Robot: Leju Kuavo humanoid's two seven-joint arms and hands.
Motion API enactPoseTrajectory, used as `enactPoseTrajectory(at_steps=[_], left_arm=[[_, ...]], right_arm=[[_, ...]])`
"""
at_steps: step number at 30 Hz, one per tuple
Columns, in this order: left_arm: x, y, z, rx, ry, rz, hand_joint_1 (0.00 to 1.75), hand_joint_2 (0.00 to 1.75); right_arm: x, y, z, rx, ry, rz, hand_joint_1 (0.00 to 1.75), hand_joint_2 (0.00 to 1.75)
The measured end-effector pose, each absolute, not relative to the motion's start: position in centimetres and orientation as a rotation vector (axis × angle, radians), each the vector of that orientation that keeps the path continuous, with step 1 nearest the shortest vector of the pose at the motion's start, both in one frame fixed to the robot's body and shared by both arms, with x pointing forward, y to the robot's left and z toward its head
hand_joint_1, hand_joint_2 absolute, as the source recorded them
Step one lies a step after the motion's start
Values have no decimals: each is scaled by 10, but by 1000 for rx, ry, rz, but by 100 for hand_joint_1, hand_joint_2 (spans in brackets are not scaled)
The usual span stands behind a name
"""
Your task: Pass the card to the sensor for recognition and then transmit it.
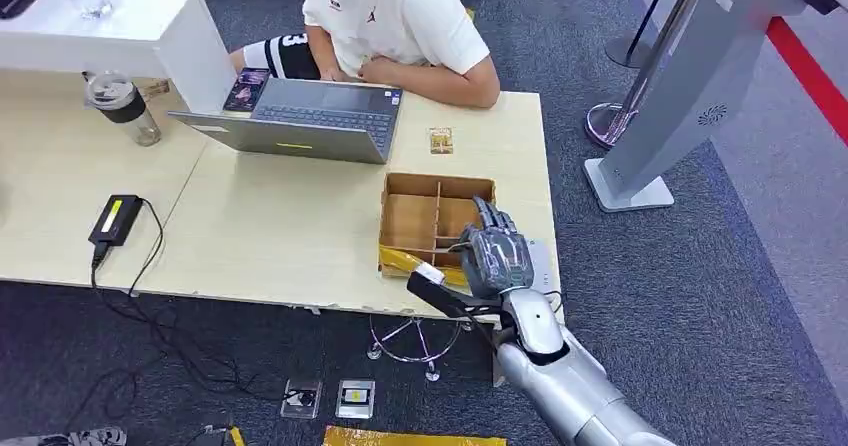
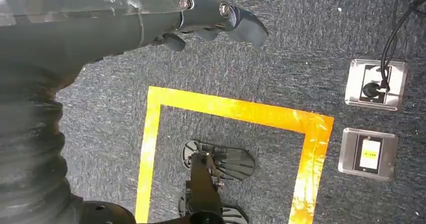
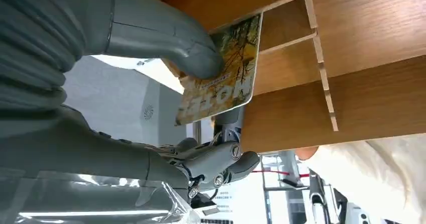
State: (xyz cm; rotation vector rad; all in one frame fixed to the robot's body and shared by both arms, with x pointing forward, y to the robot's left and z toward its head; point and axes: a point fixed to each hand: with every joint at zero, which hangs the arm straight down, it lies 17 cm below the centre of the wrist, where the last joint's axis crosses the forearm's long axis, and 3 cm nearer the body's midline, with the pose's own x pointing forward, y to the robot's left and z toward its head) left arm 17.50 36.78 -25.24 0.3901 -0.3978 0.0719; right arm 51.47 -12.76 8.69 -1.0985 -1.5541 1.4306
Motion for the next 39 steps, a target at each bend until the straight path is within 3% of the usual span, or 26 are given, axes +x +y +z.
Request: enactPoseTrajectory(at_steps=[3,13,19,23,27,34,39], left_arm=[[175,367,-252,391,-397,75,0,175],[175,367,-253,391,-396,76,0,175],[175,365,-253,382,-399,62,0,175],[176,365,-253,370,-414,36,0,175],[180,368,-251,365,-436,14,0,175],[183,367,-250,362,-447,-17,0,175],[187,366,-249,366,-456,-34,0,175]], right_arm=[[515,-126,90,-1096,-1569,1425,175,175],[522,-119,134,-1034,-1713,1268,175,175],[517,-113,230,-1010,-2004,1011,175,175],[500,-124,340,-1034,-2278,747,175,175],[483,-128,409,-1078,-2435,659,175,175],[479,-122,451,-1148,-2571,555,175,175],[532,-117,434,-1147,-2435,642,175,175]])
